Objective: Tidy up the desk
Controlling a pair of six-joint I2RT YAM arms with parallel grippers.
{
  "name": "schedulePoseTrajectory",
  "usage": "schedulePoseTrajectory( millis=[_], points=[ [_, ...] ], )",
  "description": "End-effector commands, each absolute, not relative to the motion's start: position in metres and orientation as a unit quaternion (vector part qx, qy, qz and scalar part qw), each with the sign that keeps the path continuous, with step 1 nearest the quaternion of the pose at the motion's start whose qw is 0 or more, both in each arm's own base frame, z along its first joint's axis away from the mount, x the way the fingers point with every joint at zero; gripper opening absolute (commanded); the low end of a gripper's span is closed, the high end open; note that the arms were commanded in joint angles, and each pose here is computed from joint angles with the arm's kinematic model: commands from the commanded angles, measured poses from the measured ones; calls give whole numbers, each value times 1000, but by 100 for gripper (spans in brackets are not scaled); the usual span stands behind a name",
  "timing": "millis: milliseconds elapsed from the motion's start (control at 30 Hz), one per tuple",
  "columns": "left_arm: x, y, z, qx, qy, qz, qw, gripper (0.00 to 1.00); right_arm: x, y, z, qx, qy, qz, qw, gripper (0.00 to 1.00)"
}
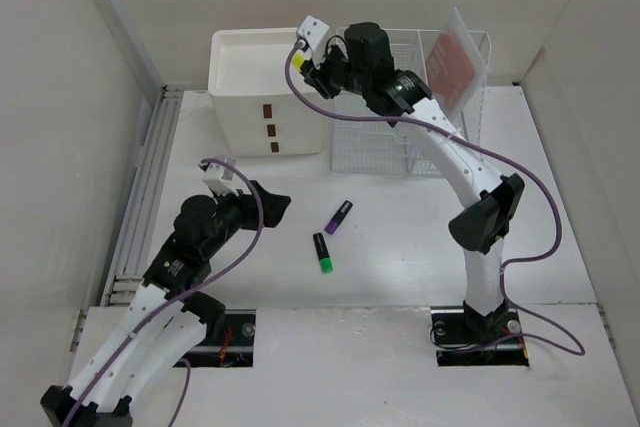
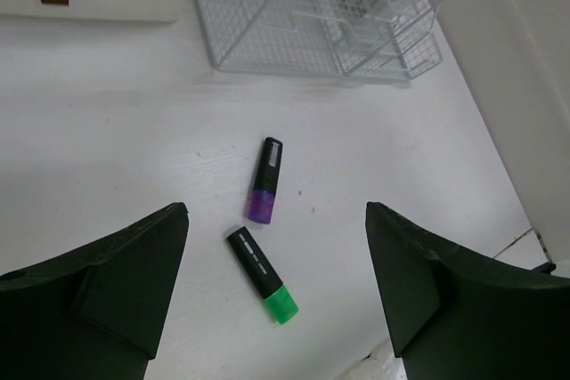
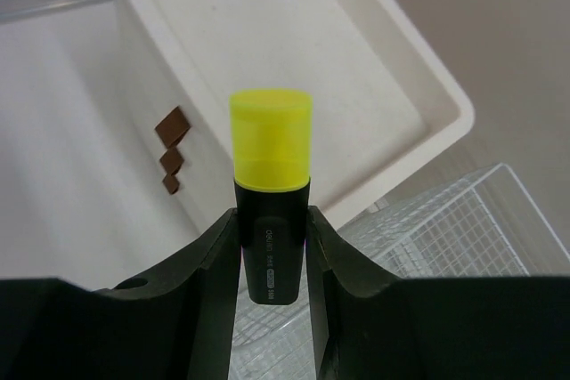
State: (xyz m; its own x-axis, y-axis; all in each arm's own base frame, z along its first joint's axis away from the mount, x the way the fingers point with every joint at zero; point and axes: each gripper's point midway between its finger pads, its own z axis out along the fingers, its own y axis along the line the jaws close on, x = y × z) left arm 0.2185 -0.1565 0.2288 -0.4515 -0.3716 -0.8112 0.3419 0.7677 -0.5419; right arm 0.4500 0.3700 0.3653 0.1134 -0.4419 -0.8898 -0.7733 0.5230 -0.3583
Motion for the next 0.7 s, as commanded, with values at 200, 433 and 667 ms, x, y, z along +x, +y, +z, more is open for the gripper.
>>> schedulePoseTrajectory(
  millis=[200,433,667],
  points=[
    [237,-179,212,-25,783,-362,506,76,494,376,420,-380,609,127,685,0],
    [231,-187,189,-23,794,-364,487,76,512,401,409,-387,583,147,699,0],
    [224,-194,185,0,790,-372,487,77,535,409,392,-388,574,150,705,0]
  ],
)
